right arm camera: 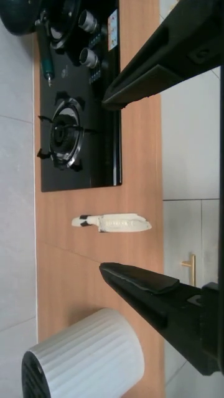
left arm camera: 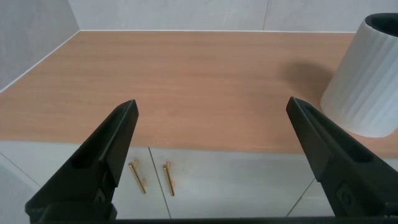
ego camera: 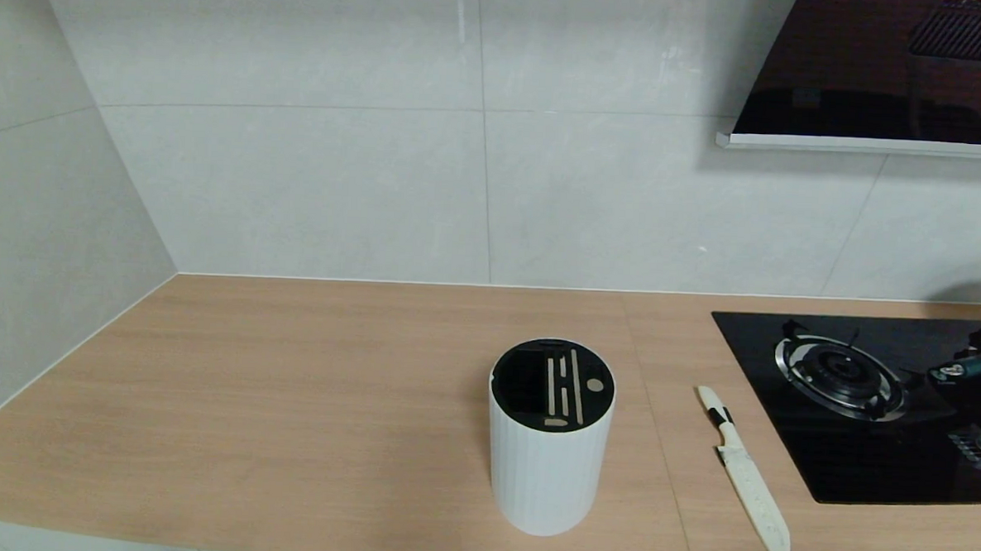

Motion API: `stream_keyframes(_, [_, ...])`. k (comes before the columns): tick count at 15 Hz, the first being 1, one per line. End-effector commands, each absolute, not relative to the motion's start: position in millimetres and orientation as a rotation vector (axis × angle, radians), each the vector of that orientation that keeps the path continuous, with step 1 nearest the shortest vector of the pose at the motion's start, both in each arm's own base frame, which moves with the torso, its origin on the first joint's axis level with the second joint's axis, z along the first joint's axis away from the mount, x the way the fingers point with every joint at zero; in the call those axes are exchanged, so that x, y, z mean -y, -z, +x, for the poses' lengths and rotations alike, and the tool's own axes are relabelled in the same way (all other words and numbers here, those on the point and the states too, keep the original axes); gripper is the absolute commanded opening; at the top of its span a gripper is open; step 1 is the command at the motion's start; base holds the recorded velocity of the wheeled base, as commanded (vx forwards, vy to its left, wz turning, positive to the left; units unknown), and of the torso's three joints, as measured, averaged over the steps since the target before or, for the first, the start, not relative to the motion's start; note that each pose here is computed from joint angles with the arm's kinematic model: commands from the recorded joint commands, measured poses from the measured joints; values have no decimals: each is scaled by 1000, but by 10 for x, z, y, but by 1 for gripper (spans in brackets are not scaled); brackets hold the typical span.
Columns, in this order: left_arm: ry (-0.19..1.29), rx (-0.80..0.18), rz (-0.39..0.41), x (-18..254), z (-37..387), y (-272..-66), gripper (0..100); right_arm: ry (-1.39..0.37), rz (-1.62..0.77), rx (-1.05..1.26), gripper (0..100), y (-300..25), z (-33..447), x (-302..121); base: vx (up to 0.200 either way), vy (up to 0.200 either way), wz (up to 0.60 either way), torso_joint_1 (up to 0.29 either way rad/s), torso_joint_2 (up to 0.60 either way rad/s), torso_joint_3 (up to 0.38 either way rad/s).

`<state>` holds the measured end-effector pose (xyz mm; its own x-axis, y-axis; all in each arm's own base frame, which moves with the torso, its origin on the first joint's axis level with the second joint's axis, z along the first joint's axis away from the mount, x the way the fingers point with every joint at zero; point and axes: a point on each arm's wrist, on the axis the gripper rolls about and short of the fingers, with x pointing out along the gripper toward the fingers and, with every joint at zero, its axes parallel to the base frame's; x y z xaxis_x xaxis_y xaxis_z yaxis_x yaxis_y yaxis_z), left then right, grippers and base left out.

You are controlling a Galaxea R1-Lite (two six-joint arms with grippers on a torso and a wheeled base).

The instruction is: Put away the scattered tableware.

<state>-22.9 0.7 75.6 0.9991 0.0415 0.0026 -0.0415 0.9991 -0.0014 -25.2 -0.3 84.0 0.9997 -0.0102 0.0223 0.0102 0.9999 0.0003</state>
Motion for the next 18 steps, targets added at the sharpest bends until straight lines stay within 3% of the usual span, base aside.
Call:
stream_keyframes(1, [-43,2,-2,-7,-228,-756,100,-50,14,67,100,-1194,-292,-6,0,0,0,0,0,0])
stream_keyframes(5, [-43,2,-2,-7,-228,-756,100,-98,18,-178,100,-1344,29,-20,0,0,0,0,0,0])
stream_keyframes(8, [-43,2,-2,-7,-228,-756,100,-216,13,-439,100,-1534,565,-87,0,0,0,0,0,0])
stream_keyframes(11, [-41,2,-2,-7,-228,-756,100,-259,3,-554,100,-1595,929,-172,0,0,0,0,0,0])
stream_keyframes(18, [-41,2,-3,-7,-228,-756,100,-217,-21,-636,100,-1282,1835,-332,0,0,0,0,0,0])
